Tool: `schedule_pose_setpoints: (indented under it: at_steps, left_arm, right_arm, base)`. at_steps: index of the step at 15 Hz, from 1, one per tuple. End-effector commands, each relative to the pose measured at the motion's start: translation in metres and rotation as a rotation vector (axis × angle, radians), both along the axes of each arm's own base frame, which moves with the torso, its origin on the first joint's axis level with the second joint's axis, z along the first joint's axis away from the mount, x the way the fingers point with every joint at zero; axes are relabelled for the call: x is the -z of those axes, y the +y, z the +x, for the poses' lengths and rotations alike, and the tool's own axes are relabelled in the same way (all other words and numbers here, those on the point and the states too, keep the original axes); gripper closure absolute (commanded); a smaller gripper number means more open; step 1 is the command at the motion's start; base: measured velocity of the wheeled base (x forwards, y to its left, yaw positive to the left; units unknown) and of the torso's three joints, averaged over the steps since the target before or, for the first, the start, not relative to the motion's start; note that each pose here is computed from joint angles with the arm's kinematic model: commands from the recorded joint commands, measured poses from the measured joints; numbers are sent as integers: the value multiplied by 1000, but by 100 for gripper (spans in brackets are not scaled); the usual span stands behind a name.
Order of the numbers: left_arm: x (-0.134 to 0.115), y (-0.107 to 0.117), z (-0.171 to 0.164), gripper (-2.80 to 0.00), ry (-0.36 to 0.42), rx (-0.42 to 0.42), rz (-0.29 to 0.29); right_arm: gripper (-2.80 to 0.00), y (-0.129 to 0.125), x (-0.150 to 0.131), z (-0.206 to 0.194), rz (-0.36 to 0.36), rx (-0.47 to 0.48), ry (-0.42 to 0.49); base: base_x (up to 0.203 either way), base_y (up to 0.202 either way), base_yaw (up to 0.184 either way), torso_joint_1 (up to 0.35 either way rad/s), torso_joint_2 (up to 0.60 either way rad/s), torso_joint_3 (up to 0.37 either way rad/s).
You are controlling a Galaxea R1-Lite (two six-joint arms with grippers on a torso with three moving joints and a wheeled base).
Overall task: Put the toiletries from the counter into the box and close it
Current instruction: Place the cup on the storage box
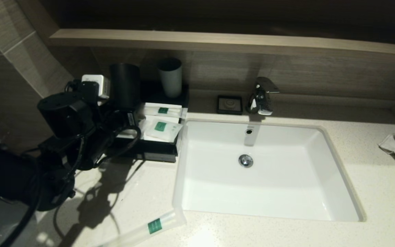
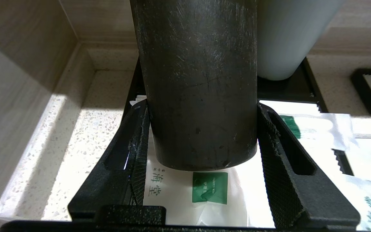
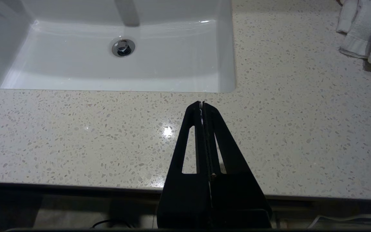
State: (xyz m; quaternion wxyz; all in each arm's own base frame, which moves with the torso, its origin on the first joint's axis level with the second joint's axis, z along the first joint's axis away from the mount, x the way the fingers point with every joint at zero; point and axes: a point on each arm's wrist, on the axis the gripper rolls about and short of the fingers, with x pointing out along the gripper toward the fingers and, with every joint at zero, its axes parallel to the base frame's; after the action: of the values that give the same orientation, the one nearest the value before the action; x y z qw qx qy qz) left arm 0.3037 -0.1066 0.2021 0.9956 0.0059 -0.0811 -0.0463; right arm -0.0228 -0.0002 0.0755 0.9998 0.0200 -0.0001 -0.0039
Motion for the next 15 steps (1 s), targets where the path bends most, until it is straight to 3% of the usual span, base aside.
schedule_pose_setpoints:
  at_steps: [1, 7, 15]
  left_arm:
    - [5, -3, 9, 0, 3, -2, 1]
    - [-9, -9, 26, 0, -54, -11, -21]
    - [-9, -13, 43, 0, -70, -17, -27]
  right_arm:
    - [0, 0, 0, 0, 0, 0, 0]
    - [0, 0, 0, 0, 0, 0, 0]
    - [0, 0, 0, 0, 0, 0, 0]
  base:
    - [0, 0, 0, 0, 0, 0]
    - [0, 0, 0, 0, 0, 0]
    - [0, 0, 0, 0, 0, 0]
